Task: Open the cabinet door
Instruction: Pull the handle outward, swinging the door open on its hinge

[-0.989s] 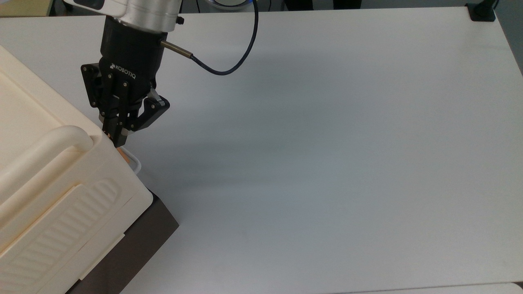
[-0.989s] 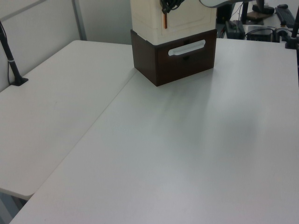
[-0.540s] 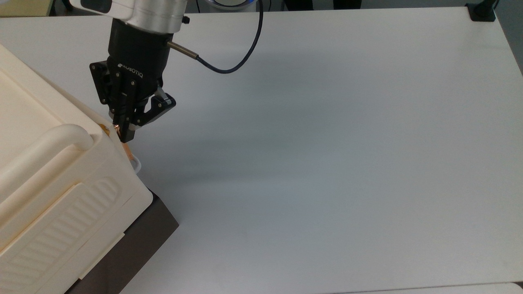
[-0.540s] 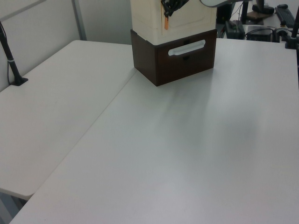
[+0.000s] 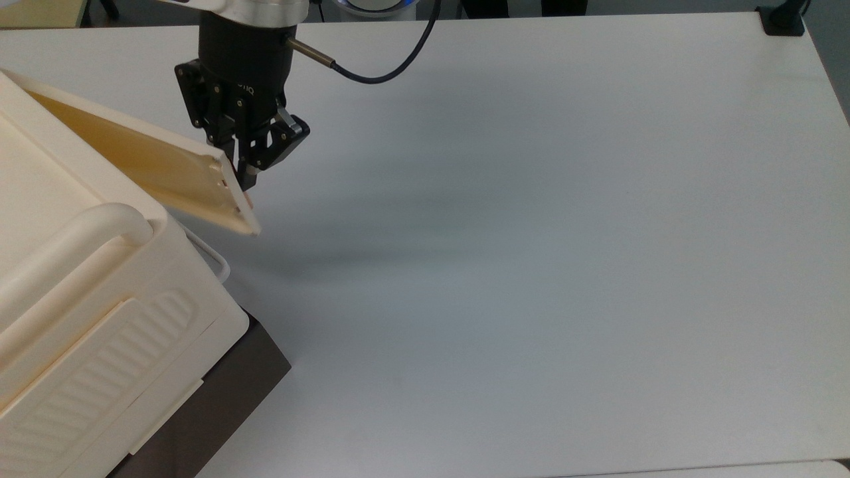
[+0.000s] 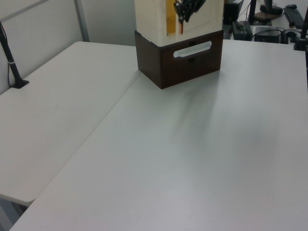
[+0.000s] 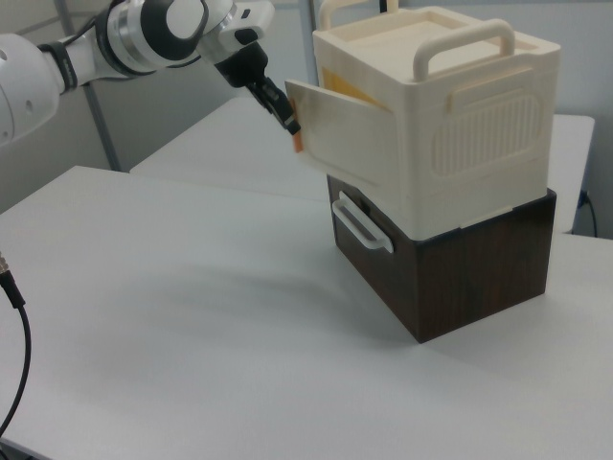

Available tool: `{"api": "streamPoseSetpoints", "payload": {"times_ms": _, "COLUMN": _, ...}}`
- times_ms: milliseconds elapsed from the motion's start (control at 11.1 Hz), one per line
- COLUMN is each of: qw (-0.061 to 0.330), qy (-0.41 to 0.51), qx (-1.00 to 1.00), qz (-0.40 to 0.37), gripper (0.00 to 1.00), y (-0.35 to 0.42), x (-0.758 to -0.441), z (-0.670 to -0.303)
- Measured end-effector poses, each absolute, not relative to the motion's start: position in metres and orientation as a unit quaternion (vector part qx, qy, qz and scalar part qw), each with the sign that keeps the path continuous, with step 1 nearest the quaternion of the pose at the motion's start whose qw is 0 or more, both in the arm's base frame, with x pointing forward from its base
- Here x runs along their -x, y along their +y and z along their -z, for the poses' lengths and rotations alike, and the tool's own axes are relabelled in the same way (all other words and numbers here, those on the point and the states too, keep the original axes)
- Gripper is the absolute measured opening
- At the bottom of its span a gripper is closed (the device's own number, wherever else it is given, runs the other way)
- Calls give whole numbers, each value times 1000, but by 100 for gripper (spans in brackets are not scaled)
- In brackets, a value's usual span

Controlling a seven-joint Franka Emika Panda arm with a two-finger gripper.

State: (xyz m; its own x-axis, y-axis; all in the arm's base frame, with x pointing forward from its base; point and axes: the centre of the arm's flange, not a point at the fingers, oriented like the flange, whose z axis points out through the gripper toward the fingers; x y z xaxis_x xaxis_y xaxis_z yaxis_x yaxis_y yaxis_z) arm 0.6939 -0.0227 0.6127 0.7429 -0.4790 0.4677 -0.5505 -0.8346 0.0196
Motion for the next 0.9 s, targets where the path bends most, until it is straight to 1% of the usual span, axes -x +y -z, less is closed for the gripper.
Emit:
{"api": "streamPoseSetpoints", "payload": {"times_ms": 180, "qw": 85, "qy": -254, "qx": -948, "qz": -170, "gripper": 59, "y": -21, "x": -678, "z": -609}}
{"api": "streamPoseSetpoints", "payload": {"times_ms": 450, "qw": 93, "qy": -192, "qx": -973, "qz": -90, "gripper": 100, "y": 11, "x": -649, "z": -611}}
{"api": "streamPoseSetpoints", "payload": {"times_ms": 540, "qw": 91, "qy": -169, "qx": -979, "qz": -71, "gripper": 100, "y": 23, "x": -641, "z": -611}}
{"api": "streamPoseSetpoints", "payload": {"times_ms": 629, "qw": 79, "qy": -141, "qx": -985, "qz": -57, "gripper": 100, "y": 33, "x": -634, "z": -612}}
{"api": "streamPoseSetpoints", "payload": {"times_ms": 809, "qw": 37, "qy": -88, "qx": -995, "qz": -40, "gripper": 100, "y": 40, "x": -614, "z": -619}}
{"api": "streamPoseSetpoints", "payload": {"times_ms": 899, "qw": 23, "qy": -68, "qx": -997, "qz": -35, "gripper": 100, "y": 40, "x": -603, "z": -622}}
